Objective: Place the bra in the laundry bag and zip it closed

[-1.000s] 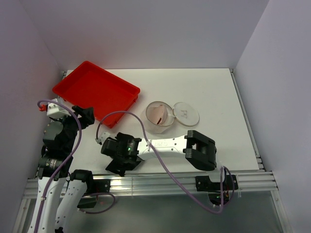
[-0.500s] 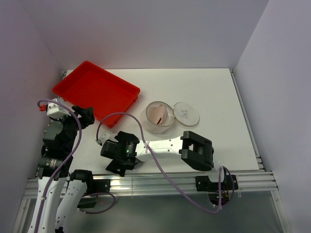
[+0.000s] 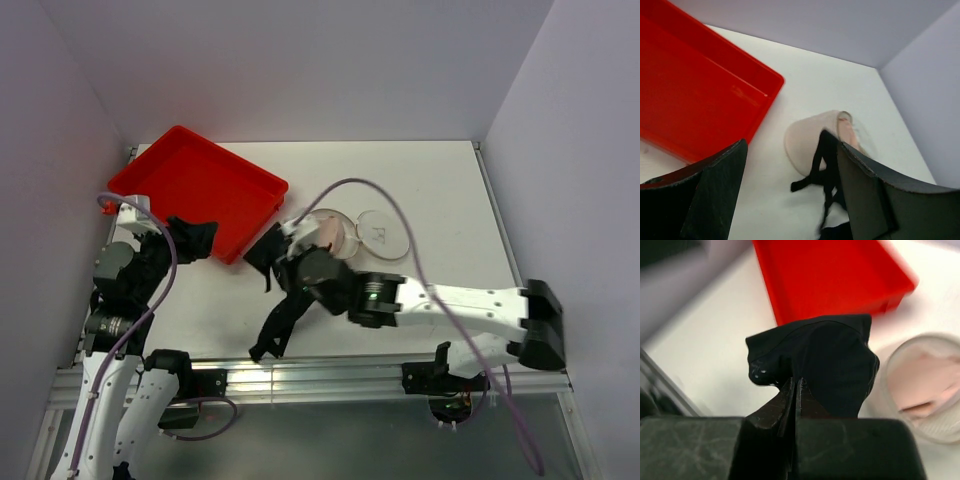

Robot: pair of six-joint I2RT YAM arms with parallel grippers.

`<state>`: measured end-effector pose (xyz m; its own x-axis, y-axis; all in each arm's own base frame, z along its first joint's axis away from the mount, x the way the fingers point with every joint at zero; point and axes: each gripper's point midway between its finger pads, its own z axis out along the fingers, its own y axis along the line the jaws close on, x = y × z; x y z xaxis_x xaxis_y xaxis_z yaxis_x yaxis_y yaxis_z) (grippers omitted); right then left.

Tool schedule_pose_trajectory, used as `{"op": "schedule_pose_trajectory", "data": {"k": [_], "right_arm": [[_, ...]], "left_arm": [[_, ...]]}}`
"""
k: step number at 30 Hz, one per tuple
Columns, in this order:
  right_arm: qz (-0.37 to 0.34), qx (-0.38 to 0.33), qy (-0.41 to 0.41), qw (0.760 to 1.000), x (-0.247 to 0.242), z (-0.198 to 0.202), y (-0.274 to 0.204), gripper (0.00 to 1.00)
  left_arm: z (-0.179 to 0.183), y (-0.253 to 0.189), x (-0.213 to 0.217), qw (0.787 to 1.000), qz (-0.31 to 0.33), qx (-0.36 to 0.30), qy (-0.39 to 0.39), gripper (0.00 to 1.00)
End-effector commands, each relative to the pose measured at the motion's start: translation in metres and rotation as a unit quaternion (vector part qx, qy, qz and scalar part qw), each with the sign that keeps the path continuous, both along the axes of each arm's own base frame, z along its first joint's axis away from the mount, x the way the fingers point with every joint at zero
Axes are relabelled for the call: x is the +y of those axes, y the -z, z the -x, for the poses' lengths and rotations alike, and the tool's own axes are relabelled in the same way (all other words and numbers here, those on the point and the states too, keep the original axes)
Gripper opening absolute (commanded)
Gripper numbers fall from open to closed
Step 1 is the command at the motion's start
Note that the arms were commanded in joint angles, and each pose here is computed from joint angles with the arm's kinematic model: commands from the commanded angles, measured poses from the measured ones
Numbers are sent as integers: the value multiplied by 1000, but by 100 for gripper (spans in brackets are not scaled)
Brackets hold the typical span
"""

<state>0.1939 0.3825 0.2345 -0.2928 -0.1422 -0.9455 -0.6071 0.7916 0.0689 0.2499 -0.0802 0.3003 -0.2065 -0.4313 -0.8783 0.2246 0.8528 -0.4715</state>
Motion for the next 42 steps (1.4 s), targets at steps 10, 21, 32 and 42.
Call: {"op": "schedule_pose_trajectory", "data": {"k": [10,21,32,42], "right_arm": [[-400,-61,-107,908,-60,16,-201,0],[-555,-71,-235,795,-87,67,-295,0],[-612,23,-362,702,-71,75,-315,0],[-617,64,-410,668,-55,79,-314,0]], "left_arm": [[54,-69,-51,977,73,-103,170,78],[110,-66,-96,906,94,-151,384,93],[136,-67,-113,849,120,-195,476,99],[110,-71,-122,865,127,-206,439,99]]}}
